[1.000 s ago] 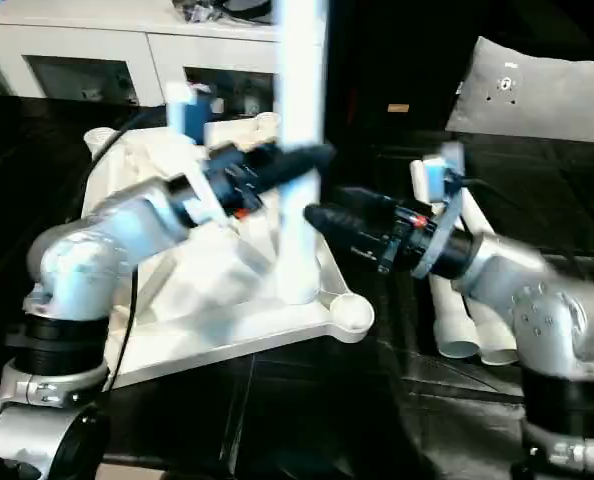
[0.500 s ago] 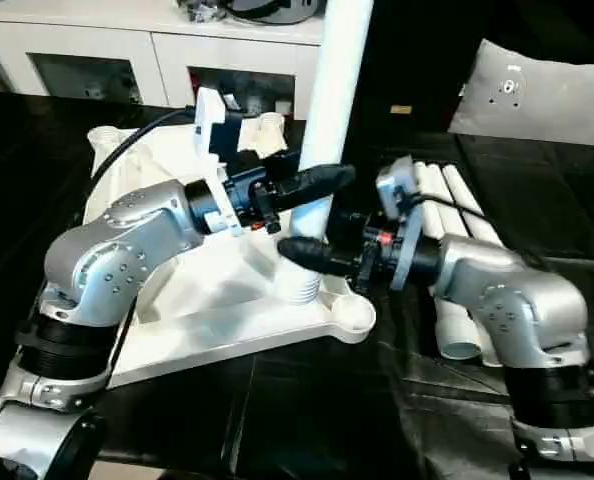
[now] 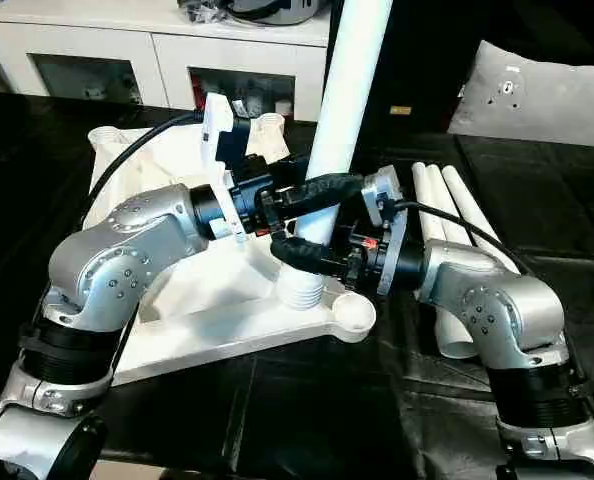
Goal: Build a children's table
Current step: Pick table leg
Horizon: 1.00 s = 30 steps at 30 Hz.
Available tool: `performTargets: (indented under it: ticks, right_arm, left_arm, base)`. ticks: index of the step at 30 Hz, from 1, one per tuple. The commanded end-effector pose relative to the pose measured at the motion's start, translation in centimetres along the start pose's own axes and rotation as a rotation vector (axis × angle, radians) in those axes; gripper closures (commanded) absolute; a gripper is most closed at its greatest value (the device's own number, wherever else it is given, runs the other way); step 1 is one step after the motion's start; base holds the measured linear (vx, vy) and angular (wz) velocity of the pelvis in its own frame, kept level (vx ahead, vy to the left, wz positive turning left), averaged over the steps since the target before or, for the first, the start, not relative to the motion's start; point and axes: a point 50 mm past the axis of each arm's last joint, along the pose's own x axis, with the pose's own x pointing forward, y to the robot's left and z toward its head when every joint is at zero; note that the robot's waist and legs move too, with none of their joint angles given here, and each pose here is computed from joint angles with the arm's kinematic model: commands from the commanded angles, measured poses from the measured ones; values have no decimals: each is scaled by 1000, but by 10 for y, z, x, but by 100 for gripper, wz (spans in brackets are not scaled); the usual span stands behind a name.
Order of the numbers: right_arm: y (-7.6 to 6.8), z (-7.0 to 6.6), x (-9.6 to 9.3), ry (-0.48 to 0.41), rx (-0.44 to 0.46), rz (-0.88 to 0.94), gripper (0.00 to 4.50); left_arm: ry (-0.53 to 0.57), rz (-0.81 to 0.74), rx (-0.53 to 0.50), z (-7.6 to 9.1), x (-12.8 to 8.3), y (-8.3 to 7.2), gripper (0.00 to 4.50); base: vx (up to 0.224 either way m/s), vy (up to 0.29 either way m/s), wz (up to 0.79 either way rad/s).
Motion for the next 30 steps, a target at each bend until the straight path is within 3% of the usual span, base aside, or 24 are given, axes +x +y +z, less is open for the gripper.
performTargets:
  ticks: [1,13,14,18,24,30]
  right_arm:
    - [-4,-3,0,32,-10,-40,199]
    - [-6,-4,2,35,-16,-57,110]
    - [-6,-4,1,31,-8,-52,148]
    - [-5,-5,2,31,11,-40,154]
    - [-5,-10,3,41,40,-34,228]
    - [-5,-10,4,28,40,-45,242]
  left_arm:
    - [-20,-53,28,5,5,-8,265]
    - [-7,-68,36,4,5,-8,265]
    - [-5,-77,37,4,6,-8,265]
    - [-6,-91,37,4,6,-10,265]
    - [-6,-121,40,5,6,-13,265]
    - [9,-128,31,3,5,-14,265]
  base:
    - [0,0,0]
    - [0,0,0]
    - [0,0,0]
    - [0,0,0]
    - [0,0,0]
    - [0,0,0]
